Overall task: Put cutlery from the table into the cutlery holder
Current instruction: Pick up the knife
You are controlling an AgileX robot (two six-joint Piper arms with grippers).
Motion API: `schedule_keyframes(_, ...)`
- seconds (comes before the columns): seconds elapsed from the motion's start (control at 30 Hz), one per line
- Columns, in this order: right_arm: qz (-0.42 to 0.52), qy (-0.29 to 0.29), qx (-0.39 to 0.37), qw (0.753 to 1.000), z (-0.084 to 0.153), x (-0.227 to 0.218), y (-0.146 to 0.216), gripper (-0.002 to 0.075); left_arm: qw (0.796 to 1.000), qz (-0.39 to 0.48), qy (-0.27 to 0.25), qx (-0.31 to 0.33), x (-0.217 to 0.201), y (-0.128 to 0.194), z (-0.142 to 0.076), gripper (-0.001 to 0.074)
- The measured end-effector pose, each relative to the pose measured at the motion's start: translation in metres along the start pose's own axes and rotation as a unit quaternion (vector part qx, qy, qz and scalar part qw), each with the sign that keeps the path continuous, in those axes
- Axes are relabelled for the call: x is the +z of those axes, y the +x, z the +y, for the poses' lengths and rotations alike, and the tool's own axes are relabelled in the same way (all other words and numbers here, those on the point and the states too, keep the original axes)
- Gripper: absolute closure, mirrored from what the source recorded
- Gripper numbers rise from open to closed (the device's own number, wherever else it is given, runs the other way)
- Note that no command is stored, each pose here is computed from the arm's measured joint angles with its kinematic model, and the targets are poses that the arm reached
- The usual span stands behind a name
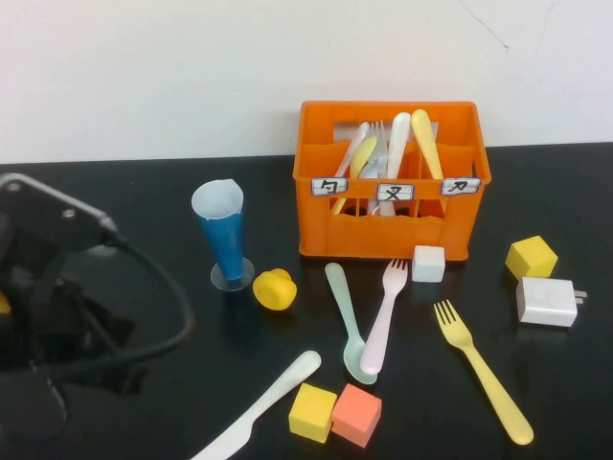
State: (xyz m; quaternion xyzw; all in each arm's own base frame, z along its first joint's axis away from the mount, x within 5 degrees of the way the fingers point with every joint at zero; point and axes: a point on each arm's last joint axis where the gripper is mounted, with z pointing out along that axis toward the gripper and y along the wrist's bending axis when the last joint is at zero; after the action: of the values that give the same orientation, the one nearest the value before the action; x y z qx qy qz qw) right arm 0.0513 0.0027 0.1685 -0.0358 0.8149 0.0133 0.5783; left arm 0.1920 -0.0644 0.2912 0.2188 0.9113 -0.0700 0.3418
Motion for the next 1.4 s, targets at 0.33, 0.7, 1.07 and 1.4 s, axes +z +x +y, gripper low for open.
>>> schedule_keyframes(0.33,0.000,0.000,0.000,1.000,0.000,0.000,0.000,0.0729,0.987,0.144,0.078,0.004,0.020,-0.037,-0.003,0.0619)
schedule_keyframes(0.7,0.000,0.000,0.000,1.000,0.000,0.000,0.000,0.0729,0.968,0.222,0.054,0.105,0.075,-0.054,-0.013,0.0482)
schedule_keyframes(1.07,0.000,0.000,0.000,1.000,0.000,0.000,0.000,0.0729,0.943,0.265,0.097,0.177,0.126,-0.045,-0.059,0.0480)
schedule_keyframes(1.4,0.000,0.000,0.000,1.000,0.000,0.000,0.000,0.0729,0.941,0.236,0.116,0.212,0.150,-0.042,-0.094,0.0479)
